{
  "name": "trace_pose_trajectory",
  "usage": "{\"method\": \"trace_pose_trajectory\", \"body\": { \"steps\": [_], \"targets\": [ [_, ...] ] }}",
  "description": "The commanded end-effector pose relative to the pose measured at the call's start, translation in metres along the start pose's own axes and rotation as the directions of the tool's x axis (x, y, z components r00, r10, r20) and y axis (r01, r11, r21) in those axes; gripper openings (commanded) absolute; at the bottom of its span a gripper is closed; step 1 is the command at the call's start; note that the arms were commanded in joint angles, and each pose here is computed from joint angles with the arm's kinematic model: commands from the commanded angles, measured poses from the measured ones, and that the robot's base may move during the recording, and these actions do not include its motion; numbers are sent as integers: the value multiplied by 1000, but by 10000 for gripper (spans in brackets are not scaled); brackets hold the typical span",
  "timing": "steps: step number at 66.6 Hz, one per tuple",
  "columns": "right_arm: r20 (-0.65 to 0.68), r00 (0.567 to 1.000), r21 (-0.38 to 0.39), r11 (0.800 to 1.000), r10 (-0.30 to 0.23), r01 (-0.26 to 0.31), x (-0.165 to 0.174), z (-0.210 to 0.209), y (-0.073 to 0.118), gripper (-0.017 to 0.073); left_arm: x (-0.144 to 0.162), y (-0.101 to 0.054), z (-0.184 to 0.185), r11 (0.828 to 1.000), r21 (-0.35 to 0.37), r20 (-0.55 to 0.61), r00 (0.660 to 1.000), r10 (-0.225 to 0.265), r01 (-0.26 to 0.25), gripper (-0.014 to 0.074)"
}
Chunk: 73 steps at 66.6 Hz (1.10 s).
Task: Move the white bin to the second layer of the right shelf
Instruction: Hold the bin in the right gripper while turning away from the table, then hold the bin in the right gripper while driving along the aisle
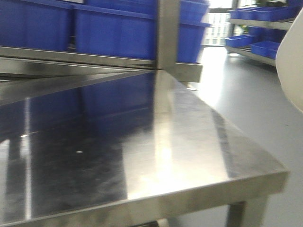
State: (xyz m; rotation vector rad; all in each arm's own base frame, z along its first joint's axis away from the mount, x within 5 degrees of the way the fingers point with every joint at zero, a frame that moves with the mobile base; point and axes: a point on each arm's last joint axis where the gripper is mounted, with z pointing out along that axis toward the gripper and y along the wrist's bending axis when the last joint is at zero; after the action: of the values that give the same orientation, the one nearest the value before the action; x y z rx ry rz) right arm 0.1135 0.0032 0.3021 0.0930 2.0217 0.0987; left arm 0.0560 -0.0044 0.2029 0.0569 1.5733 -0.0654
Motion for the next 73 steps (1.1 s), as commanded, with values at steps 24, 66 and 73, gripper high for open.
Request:
{"method": "trace_pose_trajectory", "body": {
  "steps": [24, 66, 73],
  "targets": [
    [132, 991, -16, 1000, 4, -2, -18, -5, 2, 68, 4, 0, 0, 1000, 3, 60, 998, -11, 11, 85],
    [131, 991, -22, 1000, 2, 0, -18, -5, 3, 68, 4, 0, 0, 1000, 3, 60, 998, -11, 11, 85],
    [131, 991, -22, 1000, 2, 0, -18, -5, 3, 68, 4, 0, 0, 1000, 3, 60, 998, -11, 11, 85]
  ]
}}
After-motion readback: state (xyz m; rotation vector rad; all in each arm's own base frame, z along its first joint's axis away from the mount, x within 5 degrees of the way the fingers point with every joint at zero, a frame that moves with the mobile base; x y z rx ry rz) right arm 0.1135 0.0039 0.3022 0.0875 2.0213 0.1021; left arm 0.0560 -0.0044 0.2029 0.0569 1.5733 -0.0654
